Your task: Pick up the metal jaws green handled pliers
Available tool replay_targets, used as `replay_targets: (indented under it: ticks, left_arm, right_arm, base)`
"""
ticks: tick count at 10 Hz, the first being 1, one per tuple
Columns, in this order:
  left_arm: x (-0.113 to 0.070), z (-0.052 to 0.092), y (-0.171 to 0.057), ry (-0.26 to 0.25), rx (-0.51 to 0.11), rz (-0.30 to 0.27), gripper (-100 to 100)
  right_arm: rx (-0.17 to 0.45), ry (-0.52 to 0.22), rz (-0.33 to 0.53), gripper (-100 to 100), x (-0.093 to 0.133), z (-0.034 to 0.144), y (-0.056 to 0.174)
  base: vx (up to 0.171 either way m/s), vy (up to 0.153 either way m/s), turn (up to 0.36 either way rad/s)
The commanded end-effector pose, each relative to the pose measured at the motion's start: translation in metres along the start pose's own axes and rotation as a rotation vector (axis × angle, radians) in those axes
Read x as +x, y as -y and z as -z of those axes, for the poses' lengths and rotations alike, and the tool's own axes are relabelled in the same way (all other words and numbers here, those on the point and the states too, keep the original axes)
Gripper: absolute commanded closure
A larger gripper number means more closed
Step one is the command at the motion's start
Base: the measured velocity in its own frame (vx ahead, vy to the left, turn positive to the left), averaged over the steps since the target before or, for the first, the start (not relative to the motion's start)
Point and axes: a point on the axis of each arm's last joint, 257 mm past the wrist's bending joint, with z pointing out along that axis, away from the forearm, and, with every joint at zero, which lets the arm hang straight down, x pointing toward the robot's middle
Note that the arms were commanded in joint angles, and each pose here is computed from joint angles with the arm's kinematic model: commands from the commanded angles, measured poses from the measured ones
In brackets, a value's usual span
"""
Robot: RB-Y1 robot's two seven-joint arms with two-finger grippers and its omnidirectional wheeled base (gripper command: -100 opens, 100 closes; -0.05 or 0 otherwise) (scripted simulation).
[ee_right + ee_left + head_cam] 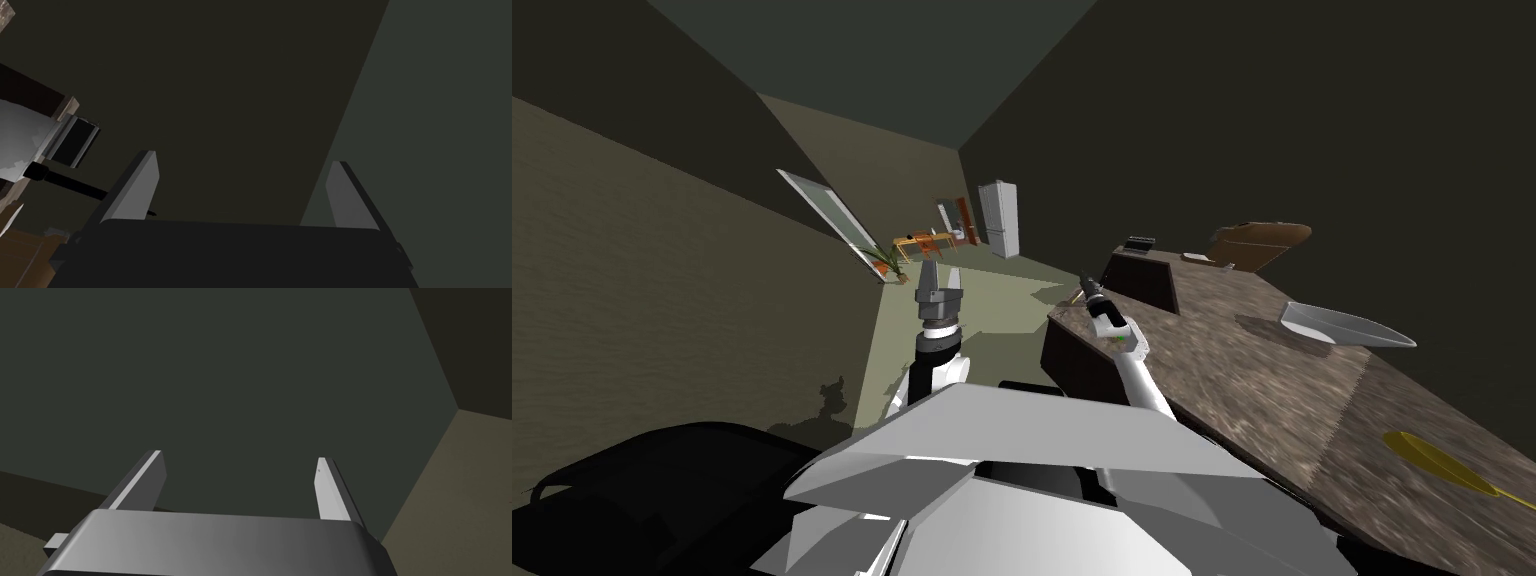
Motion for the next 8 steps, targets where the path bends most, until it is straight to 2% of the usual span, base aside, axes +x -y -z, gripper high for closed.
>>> replay_targets:
  ticks: [1, 2, 3, 8]
  left_arm:
    - [0.0, 0.0, 0.0, 0.0, 0.0, 0.0, 0]
    - [0.0, 0.0, 0.0, 0.0, 0.0, 0.0, 0]
    - [0.0, 0.0, 0.0, 0.0, 0.0, 0.0, 0]
    - [0.0, 0.0, 0.0, 0.0, 0.0, 0.0, 0]
  right_arm:
    - [0.013, -0.008, 0.007, -100, 0.002, -0.007, 0.002]
    - [0.055, -0.032, 0.045, -100, 0.007, -0.018, 0.011]
    - [0.061, -0.036, 0.046, -100, 0.008, -0.022, 0.011]
    - [0.186, -0.117, 0.161, -100, 0.02, -0.056, 0.032]
  base:
    - [-0.003, 0.009, 0.002]
    - [-0.005, 0.013, -0.019]
    - [-0.005, 0.016, -0.01]
    - [-0.008, 0.027, -0.012]
